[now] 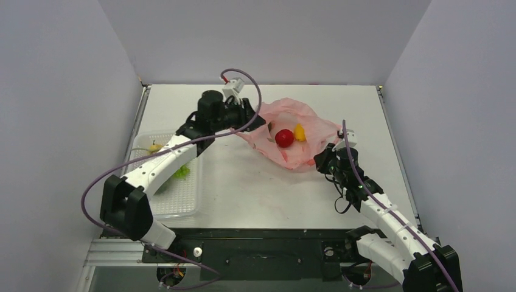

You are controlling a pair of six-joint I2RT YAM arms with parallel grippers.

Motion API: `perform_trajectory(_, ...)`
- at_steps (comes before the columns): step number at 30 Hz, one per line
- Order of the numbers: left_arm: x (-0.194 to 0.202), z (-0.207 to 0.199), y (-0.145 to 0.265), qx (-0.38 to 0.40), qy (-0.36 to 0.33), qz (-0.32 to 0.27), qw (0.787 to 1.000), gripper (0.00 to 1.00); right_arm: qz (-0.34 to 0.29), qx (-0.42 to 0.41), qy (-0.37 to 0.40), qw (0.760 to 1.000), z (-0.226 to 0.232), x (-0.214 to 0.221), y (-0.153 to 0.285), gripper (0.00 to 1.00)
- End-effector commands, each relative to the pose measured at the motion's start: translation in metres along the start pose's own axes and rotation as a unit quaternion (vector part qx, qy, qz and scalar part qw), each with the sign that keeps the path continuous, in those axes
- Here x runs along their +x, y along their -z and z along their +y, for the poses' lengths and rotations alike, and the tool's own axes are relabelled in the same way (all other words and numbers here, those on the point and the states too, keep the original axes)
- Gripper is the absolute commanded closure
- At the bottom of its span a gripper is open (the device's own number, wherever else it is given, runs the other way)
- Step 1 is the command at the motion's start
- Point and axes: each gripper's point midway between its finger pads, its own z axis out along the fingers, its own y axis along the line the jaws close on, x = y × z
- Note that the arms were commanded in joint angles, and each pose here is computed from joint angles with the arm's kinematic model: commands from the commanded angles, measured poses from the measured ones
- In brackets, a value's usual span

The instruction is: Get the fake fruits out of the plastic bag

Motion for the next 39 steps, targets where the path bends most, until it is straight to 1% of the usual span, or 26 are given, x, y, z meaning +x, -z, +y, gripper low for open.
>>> perform_trajectory(1,0.048,-0.004,-0.064,-0.043,-0.057,0.031,0.997,0.58,-0.029,-0.029,-0.008,0.999,0.018,-0.025,0.002,0.95)
perform_trajectory(2,0.048,0.005,-0.072,-0.072,-0.067,0.02,0.995,0.52,-0.03,-0.03,-0.011,0.999,0.018,-0.025,0.002,0.89)
perform_trajectory(3,0.059,0.007,-0.086,-0.081,-0.085,0.029,0.993,0.5,-0.03,-0.035,-0.018,0.999,0.02,-0.026,0.003,0.85)
perform_trajectory(4,0.045,0.007,-0.095,-0.098,-0.097,0.0,0.99,0.47,-0.031,-0.037,-0.02,0.999,0.021,-0.026,0.004,0.8)
perform_trajectory(5,0.059,0.012,-0.108,-0.107,-0.118,0.01,0.987,0.46,-0.031,-0.041,-0.024,0.998,0.023,-0.026,0.004,0.77)
perform_trajectory(6,0.06,0.022,-0.12,-0.128,-0.129,0.002,0.983,0.43,-0.03,-0.041,-0.026,0.998,0.023,-0.026,0.004,0.7)
perform_trajectory(7,0.065,0.023,-0.127,-0.134,-0.146,0.004,0.98,0.42,-0.03,-0.04,-0.028,0.998,0.022,-0.026,0.004,0.67)
perform_trajectory(8,0.056,0.024,-0.134,-0.149,-0.154,-0.013,0.977,0.41,-0.03,-0.039,-0.03,0.998,0.022,-0.026,0.004,0.58)
perform_trajectory(9,0.07,0.034,-0.146,-0.16,-0.168,0.001,0.973,0.4,-0.027,-0.038,-0.031,0.998,0.021,-0.024,0.003,0.55)
perform_trajectory(10,0.073,0.044,-0.157,-0.179,-0.178,0.005,0.968,0.38,-0.026,-0.038,-0.031,0.998,0.022,-0.024,0.003,0.49)
perform_trajectory(12,0.074,0.055,-0.17,-0.205,-0.179,0.005,0.962,0.38,-0.023,-0.038,-0.031,0.999,0.022,-0.024,0.001,0.44)
perform_trajectory(15,0.077,0.074,-0.174,-0.249,-0.185,0.009,0.95,0.38,-0.024,-0.037,-0.032,0.999,0.023,-0.026,-0.001,0.39)
perform_trajectory(18,0.076,0.078,-0.175,-0.263,-0.192,0.002,0.945,0.36,-0.025,-0.04,-0.031,0.998,0.025,-0.028,-0.003,0.36)
perform_trajectory(21,0.076,0.077,-0.182,-0.252,-0.191,0.01,0.948,0.34,-0.023,-0.044,-0.027,0.998,0.028,-0.031,-0.005,0.36)
perform_trajectory(22,0.082,0.082,-0.186,-0.253,-0.191,0.018,0.948,0.34,-0.025,-0.045,-0.025,0.998,0.028,-0.032,-0.005,0.36)
perform_trajectory(23,0.082,0.079,-0.191,-0.241,-0.189,0.022,0.952,0.33,-0.025,-0.043,-0.025,0.998,0.028,-0.033,-0.006,0.36)
perform_trajectory(24,0.09,0.088,-0.197,-0.242,-0.186,0.032,0.952,0.33,-0.031,-0.043,-0.025,0.998,0.028,-0.035,-0.007,0.36)
perform_trajectory(25,0.09,0.087,-0.201,-0.236,-0.183,0.036,0.954,0.32,-0.038,-0.041,-0.026,0.998,0.027,-0.037,-0.008,0.35)
perform_trajectory(27,0.111,0.101,-0.214,-0.236,-0.185,0.065,0.952,0.32,-0.04,-0.035,-0.027,0.998,0.025,-0.038,-0.011,0.35)
perform_trajectory(29,0.122,0.105,-0.222,-0.232,-0.185,0.082,0.951,0.32,-0.043,-0.029,-0.03,0.998,0.023,-0.038,-0.013,0.35)
perform_trajectory(31,0.134,0.11,-0.227,-0.232,-0.182,0.102,0.95,0.32,-0.044,-0.028,-0.031,0.998,0.022,-0.037,-0.016,0.35)
perform_trajectory(32,0.14,0.114,-0.224,-0.241,-0.181,0.119,0.946,0.32,-0.042,-0.028,-0.03,0.998,0.022,-0.037,-0.018,0.34)
perform_trajectory(34,0.145,0.12,-0.224,-0.252,-0.177,0.131,0.942,0.33,-0.038,-0.032,-0.026,0.998,0.025,-0.038,-0.019,0.34)
perform_trajectory(37,0.152,0.127,-0.221,-0.257,-0.167,0.142,0.941,0.36,-0.038,-0.034,-0.018,0.999,0.027,-0.04,-0.017,0.34)
perform_trajectory(39,0.156,0.128,-0.219,-0.252,-0.16,0.149,0.943,0.44,-0.041,-0.031,-0.013,0.999,0.026,-0.043,-0.016,0.34)
